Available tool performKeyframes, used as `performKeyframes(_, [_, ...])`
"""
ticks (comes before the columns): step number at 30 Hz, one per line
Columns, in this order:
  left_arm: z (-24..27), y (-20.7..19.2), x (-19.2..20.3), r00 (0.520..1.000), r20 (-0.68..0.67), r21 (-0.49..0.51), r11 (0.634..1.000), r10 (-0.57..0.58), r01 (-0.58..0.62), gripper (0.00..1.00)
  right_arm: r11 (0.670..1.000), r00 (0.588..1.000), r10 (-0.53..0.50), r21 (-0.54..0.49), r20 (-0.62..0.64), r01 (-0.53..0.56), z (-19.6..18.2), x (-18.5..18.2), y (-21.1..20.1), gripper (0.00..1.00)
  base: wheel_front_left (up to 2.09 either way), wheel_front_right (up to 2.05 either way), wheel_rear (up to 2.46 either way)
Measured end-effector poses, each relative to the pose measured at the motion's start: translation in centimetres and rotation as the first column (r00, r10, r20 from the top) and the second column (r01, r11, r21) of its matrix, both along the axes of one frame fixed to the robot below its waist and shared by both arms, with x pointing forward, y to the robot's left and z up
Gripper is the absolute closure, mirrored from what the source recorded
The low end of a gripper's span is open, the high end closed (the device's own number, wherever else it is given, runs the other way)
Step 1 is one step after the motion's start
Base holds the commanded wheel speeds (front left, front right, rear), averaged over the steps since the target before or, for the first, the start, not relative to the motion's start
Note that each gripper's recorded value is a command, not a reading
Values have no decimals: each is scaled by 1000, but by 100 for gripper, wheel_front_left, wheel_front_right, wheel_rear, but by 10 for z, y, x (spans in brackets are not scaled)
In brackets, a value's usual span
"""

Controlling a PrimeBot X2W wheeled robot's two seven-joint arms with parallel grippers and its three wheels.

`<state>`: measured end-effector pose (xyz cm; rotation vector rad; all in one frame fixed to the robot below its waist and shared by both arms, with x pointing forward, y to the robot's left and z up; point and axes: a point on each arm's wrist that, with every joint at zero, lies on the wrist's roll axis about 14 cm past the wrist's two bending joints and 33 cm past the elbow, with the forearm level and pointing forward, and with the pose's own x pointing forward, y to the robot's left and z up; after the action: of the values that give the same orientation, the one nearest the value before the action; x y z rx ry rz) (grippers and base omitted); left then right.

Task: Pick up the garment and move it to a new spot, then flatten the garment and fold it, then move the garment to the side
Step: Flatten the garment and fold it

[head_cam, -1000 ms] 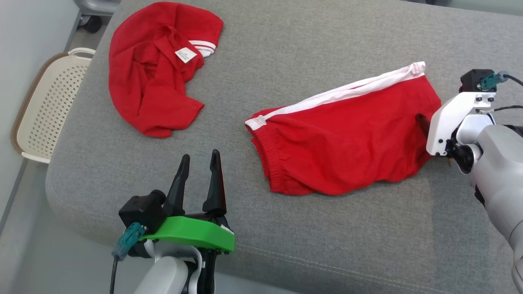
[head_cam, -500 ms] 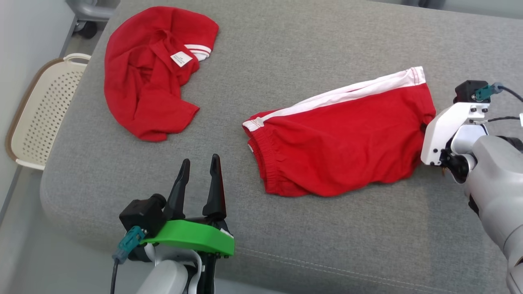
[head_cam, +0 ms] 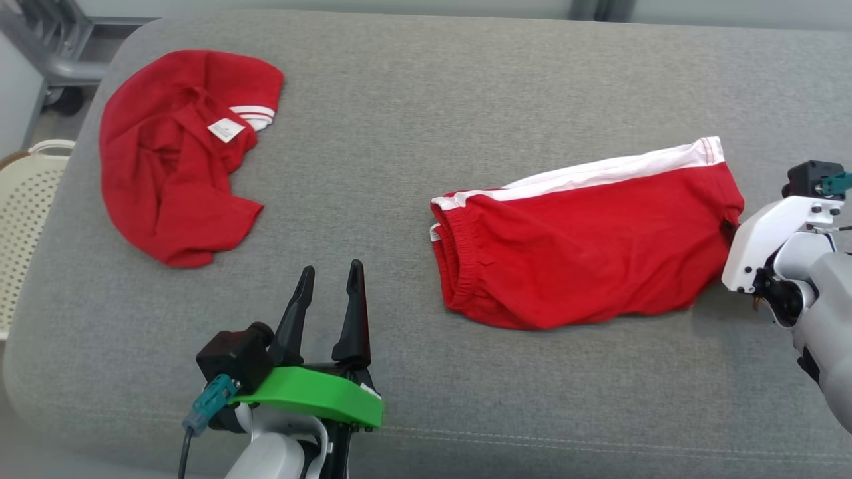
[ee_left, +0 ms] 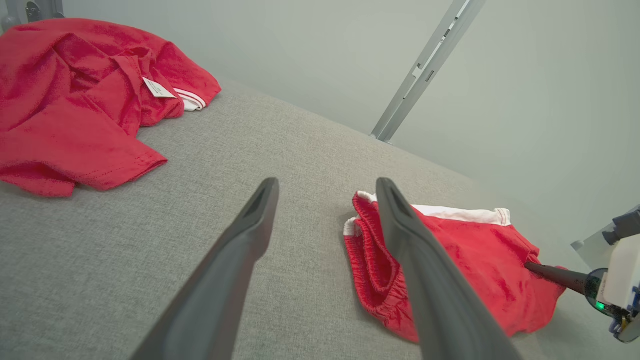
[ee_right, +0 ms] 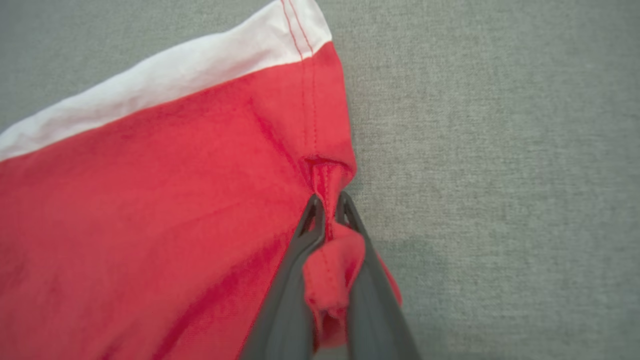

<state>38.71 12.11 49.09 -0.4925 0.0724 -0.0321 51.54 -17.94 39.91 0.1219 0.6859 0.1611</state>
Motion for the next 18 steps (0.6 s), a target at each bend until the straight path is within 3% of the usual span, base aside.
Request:
performKeyframes(11, [2, -25, 6, 996, 8, 5, 996, -92, 92, 0, 986, 987, -157, 50, 22, 156, -5, -17, -44, 100, 0, 0, 0])
performKeyframes(18, [8, -25, 4, 995, 21, 15, 995, -99, 99, 0, 980, 981, -187, 81, 52, 182, 3, -19, -45, 100, 0, 0, 0])
